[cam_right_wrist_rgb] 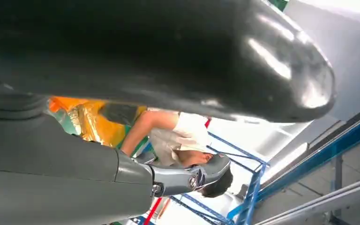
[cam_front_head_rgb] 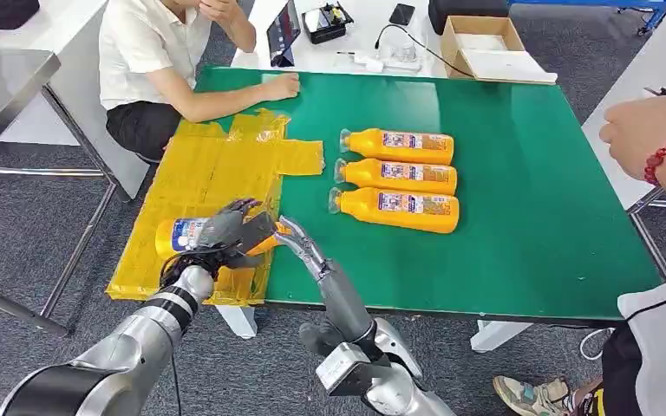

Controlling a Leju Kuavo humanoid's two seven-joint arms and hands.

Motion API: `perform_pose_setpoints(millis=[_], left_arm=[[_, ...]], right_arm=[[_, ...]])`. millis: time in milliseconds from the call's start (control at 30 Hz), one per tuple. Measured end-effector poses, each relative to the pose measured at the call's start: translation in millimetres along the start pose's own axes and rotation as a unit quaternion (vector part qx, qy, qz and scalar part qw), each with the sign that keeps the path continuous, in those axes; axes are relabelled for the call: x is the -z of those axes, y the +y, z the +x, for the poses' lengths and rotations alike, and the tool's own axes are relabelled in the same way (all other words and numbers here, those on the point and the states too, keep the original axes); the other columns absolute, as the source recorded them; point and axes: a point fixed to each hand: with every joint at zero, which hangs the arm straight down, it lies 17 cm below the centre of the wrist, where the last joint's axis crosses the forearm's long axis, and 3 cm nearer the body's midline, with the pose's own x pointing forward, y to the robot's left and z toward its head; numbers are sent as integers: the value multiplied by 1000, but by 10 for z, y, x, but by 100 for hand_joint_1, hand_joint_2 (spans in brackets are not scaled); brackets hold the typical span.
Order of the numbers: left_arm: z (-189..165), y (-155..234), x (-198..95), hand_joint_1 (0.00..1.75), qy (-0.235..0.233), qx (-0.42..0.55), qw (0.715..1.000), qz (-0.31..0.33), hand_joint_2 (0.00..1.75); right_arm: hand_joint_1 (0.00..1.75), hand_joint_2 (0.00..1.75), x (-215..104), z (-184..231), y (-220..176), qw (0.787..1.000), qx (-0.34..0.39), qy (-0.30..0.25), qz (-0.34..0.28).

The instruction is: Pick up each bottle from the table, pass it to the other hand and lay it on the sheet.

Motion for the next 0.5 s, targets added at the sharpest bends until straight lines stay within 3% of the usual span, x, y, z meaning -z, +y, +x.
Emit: perform_pose_setpoints(millis=[200,500], left_arm=[[296,-166,-44,0,-48,-130,989,-41,175],[351,-124,-68,0,-63,-191,979,-24,175]], right_arm=[[0,0,-38,-29,29,1000,6,-1,1],[0,0,-77,-98,51,1000,7,8,2]])
